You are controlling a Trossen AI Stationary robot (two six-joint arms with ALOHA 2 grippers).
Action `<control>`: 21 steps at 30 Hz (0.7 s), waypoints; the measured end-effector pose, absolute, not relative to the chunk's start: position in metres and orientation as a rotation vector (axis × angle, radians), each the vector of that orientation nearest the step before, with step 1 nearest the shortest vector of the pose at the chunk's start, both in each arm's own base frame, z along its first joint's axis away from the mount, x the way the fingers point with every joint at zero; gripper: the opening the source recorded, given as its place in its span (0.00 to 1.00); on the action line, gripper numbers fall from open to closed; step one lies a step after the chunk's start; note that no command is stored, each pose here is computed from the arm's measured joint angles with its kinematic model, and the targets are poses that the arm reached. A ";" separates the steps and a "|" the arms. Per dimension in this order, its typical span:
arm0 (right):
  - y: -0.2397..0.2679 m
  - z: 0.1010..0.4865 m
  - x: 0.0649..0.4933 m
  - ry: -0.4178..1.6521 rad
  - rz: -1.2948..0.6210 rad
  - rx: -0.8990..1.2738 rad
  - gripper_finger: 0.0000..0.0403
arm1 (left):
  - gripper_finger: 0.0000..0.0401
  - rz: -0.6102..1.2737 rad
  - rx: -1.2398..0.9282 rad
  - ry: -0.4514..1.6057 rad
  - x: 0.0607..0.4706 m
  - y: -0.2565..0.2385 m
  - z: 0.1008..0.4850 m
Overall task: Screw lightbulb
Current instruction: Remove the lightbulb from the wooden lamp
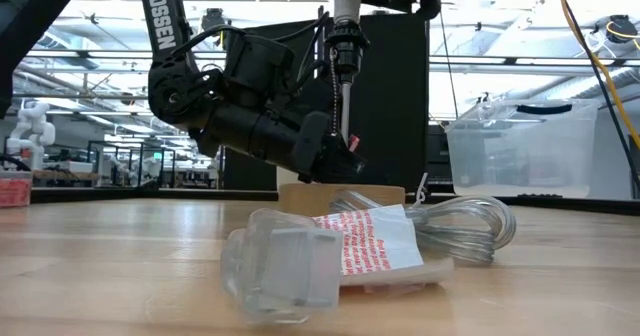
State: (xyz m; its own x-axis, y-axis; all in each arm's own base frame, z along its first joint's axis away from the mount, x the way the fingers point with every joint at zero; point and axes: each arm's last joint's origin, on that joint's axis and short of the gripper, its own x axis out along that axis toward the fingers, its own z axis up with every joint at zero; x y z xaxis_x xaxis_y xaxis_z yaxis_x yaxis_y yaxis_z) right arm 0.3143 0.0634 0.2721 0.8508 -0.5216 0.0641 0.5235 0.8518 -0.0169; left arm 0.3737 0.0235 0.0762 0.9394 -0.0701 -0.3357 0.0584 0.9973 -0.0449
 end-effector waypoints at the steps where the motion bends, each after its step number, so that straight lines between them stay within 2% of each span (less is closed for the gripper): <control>1: 0.062 0.273 0.315 -0.064 -0.555 -0.042 0.69 | 0.05 -0.063 -0.035 0.344 0.374 0.024 0.076; 7: 0.053 0.273 0.316 -0.061 -0.569 -0.049 0.68 | 0.05 -0.051 -0.039 0.343 0.374 0.024 0.076; 16: 0.045 0.269 0.319 -0.029 -0.510 -0.045 0.49 | 0.05 -0.077 -0.034 0.335 0.374 0.024 0.077; 21: 0.044 0.268 0.318 0.004 -0.501 -0.074 0.46 | 0.05 -0.115 -0.031 0.336 0.374 0.023 0.077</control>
